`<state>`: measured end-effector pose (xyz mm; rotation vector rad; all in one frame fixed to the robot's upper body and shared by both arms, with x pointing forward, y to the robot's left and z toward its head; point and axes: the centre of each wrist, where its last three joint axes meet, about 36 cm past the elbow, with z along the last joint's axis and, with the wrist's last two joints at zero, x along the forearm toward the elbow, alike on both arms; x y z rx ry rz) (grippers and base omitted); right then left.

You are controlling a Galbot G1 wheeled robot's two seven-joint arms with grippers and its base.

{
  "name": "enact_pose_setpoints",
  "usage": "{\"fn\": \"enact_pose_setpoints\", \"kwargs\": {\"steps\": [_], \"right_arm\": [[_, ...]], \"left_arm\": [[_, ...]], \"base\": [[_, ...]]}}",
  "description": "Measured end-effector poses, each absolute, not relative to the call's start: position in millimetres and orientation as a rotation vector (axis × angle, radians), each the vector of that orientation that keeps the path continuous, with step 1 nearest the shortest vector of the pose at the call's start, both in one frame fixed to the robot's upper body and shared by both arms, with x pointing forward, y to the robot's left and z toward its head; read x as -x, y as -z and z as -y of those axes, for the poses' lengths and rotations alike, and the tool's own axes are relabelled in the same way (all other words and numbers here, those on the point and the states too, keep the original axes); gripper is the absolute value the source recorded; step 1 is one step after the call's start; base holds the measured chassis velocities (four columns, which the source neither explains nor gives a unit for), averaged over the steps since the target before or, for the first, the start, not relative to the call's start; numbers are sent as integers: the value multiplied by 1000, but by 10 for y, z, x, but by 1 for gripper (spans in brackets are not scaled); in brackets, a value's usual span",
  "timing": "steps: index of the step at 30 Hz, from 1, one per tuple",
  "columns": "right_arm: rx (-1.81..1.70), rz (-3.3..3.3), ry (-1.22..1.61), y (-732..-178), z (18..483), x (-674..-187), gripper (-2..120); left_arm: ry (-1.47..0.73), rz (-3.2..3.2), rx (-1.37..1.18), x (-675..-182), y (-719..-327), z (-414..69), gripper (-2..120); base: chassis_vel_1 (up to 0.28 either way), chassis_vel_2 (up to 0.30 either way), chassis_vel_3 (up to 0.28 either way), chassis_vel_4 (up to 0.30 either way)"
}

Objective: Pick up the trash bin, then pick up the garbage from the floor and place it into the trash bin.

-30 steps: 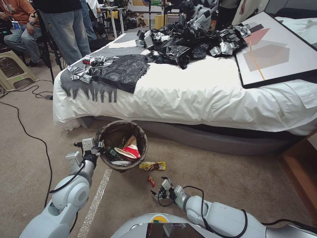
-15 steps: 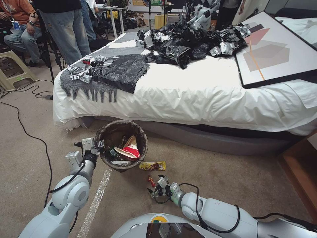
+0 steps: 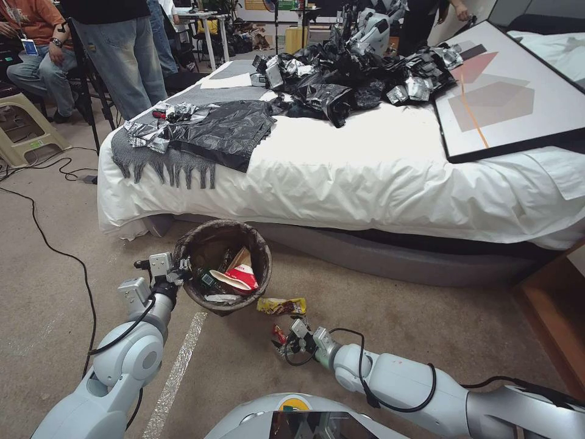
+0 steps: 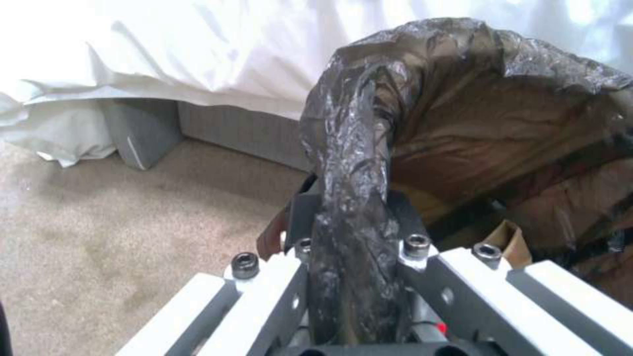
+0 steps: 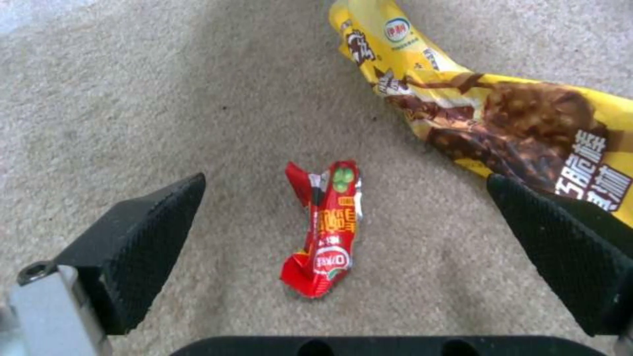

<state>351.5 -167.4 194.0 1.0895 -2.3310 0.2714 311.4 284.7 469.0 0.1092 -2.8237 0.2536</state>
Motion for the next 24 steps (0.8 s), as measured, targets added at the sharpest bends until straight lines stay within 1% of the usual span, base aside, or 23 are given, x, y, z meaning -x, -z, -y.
{"fn": "enact_pose_setpoints", "kwargs": {"steps": [16,24], "right_arm": [[-1069,2324,-258,-1770,1655,-3591,100],[-1055,2317,-265,-1689,1658,-3593,98]], "left_arm": [[-253,2823,-109,-3131,-4686,-2858,5],[-254,2823,-109,-3139,-4684,-2860,5]], "base": [[0,0,0,0],[0,0,0,0]]}}
